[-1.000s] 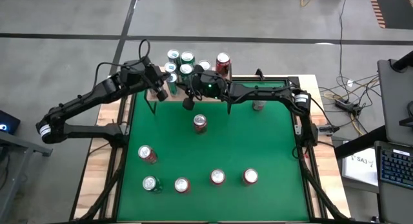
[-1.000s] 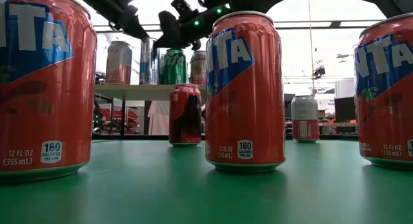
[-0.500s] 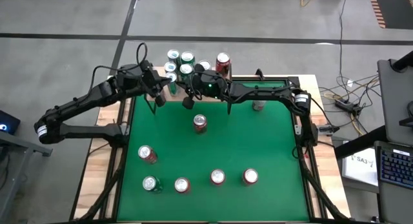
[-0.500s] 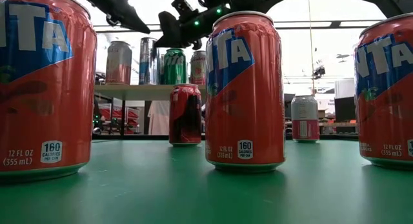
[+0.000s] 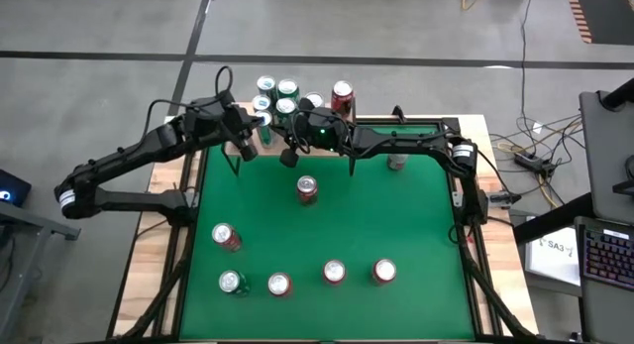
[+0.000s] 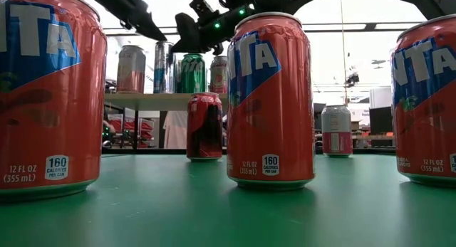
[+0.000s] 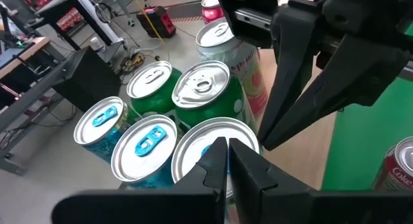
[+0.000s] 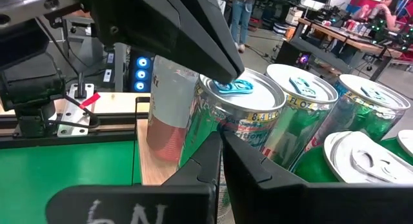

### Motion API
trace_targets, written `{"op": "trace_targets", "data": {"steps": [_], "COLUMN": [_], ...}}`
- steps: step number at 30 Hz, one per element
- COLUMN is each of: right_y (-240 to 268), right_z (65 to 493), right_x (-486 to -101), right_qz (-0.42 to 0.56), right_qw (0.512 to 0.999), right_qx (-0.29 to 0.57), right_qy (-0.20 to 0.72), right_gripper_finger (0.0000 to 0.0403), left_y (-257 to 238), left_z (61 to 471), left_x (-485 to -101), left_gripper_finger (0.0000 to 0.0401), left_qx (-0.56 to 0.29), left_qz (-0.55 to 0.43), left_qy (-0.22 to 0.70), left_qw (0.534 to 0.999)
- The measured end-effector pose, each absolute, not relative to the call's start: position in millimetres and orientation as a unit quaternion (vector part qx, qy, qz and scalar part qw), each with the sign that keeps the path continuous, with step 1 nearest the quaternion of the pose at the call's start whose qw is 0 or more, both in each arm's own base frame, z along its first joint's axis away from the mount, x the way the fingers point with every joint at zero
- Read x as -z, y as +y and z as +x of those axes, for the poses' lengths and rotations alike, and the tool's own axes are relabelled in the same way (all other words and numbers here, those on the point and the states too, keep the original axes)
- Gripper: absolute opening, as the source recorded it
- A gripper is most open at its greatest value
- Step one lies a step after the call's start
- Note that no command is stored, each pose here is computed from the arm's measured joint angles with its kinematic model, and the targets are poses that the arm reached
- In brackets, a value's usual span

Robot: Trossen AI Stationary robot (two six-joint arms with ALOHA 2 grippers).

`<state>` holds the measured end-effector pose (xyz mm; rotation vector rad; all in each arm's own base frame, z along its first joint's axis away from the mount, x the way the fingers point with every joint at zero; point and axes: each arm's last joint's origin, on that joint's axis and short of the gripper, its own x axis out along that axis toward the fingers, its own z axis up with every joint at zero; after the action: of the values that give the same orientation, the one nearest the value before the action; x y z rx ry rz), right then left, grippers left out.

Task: Place canned beverage on shelf
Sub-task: Put the white and red can on the shelf

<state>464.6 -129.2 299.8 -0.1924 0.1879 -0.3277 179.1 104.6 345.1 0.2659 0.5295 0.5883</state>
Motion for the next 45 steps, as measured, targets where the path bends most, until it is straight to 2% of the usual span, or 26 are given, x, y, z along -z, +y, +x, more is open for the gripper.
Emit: {"op": "trace_targets", "data": {"steps": [29, 39, 45], "right_y": [-130, -130, -130], "right_z": [465, 465, 465], "right_x": [-303, -304, -303], "right_qz": [-0.102, -0.102, -0.102], "right_qw": [0.978, 0.978, 0.978], "right_qx": [0.165, 0.165, 0.164], "right_qy": [0.077, 0.077, 0.080], "right_gripper_finger": [0.0009, 0.0009, 0.0009], "left_y": [98, 98, 96], "left_z": [183, 183, 178], "left_x": [-344, -348, -366], "left_gripper_finger": [0.0000, 0.0000, 0.0000], "left_qx": [-0.291, -0.290, -0.287], "left_qz": [0.045, 0.056, 0.087], "left_qy": [0.232, 0.223, 0.213], "left_qw": [0.927, 0.929, 0.930]}}
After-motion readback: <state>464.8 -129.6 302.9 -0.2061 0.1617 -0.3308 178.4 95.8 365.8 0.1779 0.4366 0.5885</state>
